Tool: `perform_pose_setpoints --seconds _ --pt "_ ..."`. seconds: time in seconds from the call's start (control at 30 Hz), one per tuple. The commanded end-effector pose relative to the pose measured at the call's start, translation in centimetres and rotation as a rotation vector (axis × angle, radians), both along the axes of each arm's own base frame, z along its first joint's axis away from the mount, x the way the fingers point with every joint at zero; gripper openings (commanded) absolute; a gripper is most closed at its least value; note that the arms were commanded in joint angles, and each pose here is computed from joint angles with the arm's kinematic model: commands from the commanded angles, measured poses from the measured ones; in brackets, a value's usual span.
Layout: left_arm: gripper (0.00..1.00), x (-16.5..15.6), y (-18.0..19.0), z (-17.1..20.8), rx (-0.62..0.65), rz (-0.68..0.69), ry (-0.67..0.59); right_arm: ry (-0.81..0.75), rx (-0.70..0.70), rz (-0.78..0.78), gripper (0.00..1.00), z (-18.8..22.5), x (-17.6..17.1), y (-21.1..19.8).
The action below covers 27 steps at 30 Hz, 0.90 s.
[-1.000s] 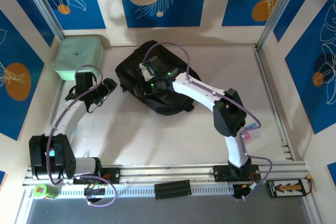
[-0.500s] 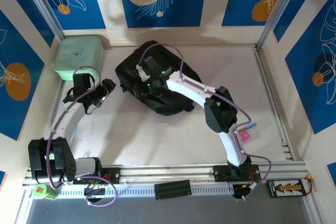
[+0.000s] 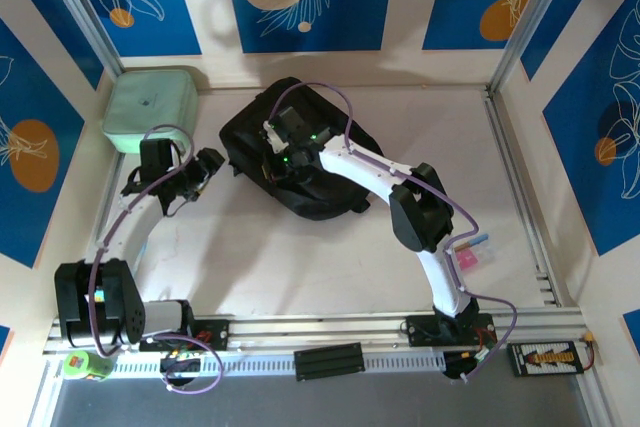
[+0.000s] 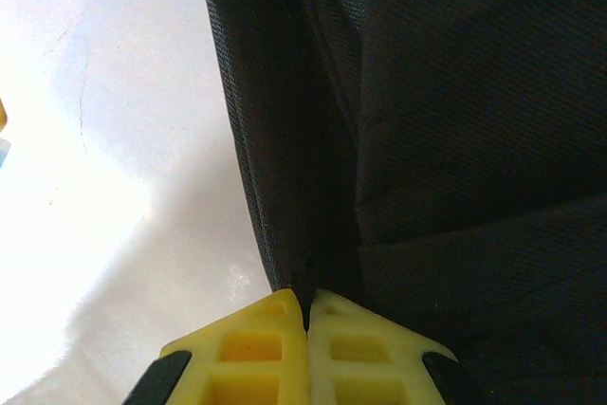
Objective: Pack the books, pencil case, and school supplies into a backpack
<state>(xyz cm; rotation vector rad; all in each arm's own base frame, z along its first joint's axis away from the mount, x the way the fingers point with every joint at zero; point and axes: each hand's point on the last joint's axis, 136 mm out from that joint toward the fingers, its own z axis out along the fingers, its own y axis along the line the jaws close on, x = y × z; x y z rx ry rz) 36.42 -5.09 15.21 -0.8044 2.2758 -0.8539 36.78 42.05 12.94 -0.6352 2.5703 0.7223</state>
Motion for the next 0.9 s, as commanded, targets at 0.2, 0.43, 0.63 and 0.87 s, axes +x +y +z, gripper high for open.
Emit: perform_pose_setpoints --seconds 0.2,0.43,0.63,0.87 --pt "0.81 2.4 -4.4 0.9 -0.243 -0.106 -0.092 -0.068 0.094 -0.071 0.05 5.4 -0.8 -1.8" --pt "0.78 4.0 -7.7 -0.7 -0.291 -0.146 -0.074 -0.043 0.118 -0.115 0.02 5.5 -2.2 -3.2" --pt "0.71 5.4 -8.9 -1.6 -0.313 -0.131 -0.058 -0.018 0.094 -0.121 0.0 4.6 -3.2 -3.6" --pt "0.44 5.9 -8.7 -3.4 -0.277 -0.084 0.004 0.005 0.064 -0.14 0.0 3.7 -3.9 -4.7"
